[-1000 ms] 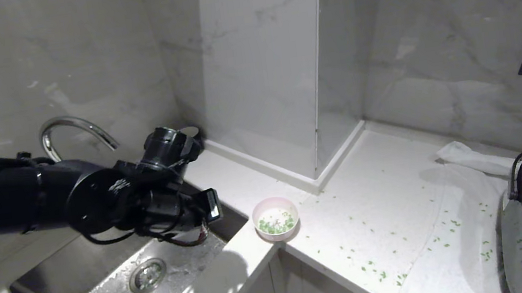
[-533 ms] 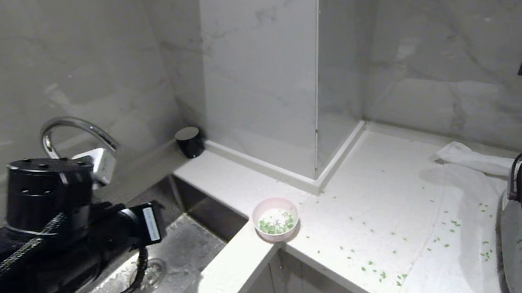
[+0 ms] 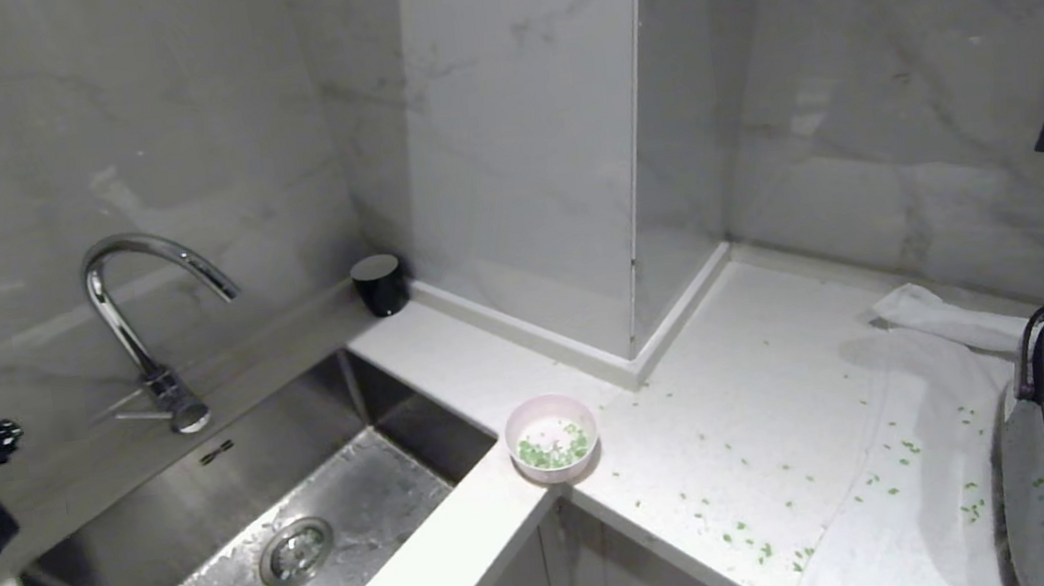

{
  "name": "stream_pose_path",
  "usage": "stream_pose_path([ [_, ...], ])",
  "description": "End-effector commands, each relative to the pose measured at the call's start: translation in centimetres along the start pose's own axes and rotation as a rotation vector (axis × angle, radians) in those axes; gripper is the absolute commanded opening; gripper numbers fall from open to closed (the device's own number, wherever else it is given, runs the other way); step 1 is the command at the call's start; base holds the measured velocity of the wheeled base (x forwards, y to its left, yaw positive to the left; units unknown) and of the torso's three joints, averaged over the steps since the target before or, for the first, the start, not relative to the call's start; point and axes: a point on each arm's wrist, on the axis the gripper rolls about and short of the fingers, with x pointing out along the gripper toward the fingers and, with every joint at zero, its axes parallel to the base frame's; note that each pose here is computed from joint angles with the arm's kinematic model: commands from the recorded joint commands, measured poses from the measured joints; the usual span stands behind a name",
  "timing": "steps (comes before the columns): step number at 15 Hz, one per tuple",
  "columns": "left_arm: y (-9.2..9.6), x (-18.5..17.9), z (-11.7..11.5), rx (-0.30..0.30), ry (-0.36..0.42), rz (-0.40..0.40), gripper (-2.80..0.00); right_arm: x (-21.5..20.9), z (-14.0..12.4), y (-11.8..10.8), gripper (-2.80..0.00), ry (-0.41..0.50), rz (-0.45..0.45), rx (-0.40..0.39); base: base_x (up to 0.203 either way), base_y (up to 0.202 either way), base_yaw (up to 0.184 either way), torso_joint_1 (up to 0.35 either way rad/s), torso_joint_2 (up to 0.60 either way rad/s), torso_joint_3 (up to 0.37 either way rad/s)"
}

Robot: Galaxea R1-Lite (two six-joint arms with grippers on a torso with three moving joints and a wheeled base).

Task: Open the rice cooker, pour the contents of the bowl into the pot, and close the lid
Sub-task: Pick up the bowl on the table

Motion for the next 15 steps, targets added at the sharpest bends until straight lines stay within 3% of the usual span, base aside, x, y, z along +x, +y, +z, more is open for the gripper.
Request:
stream_pose_path([
  [1, 2.8, -5.0, 0.6, -0.065, -0.162, 0.068, -2.80, 0.0, 0.0, 0.0, -2.80, 0.001, 0.001, 0.000, 0.000, 0.000, 0.000, 0.000, 0.00, 0.000],
  [2, 3.6, -6.2, 0.2, -0.069, -0.194, 0.125, -2.80, 0.0, 0.0, 0.0, -2.80, 0.002, 0.001, 0.000, 0.000, 0.000, 0.000, 0.000, 0.00, 0.000],
  [4, 4.6, -8.5, -1.8, -0.056, -0.242, 0.158, -2.80, 0.0, 0.0, 0.0, -2.80, 0.002, 0.001, 0.000, 0.000, 0.000, 0.000, 0.000, 0.00, 0.000],
  [8, 5.7, -10.9, -6.2, 0.015, -0.288, 0.077, -2.80, 0.0, 0.0, 0.0, -2.80, 0.001, 0.001, 0.000, 0.000, 0.000, 0.000, 0.000, 0.00, 0.000],
  [12, 6.5, -12.6, -9.9, 0.109, -0.373, 0.076, -2.80, 0.0, 0.0, 0.0, -2.80, 0.001, 0.001, 0.000, 0.000, 0.000, 0.000, 0.000, 0.00, 0.000],
  [15, 6.7, -11.4, -13.3, 0.202, -0.295, 0.059, -2.80, 0.0, 0.0, 0.0, -2.80, 0.001, 0.001, 0.000, 0.000, 0.000, 0.000, 0.000, 0.00, 0.000],
])
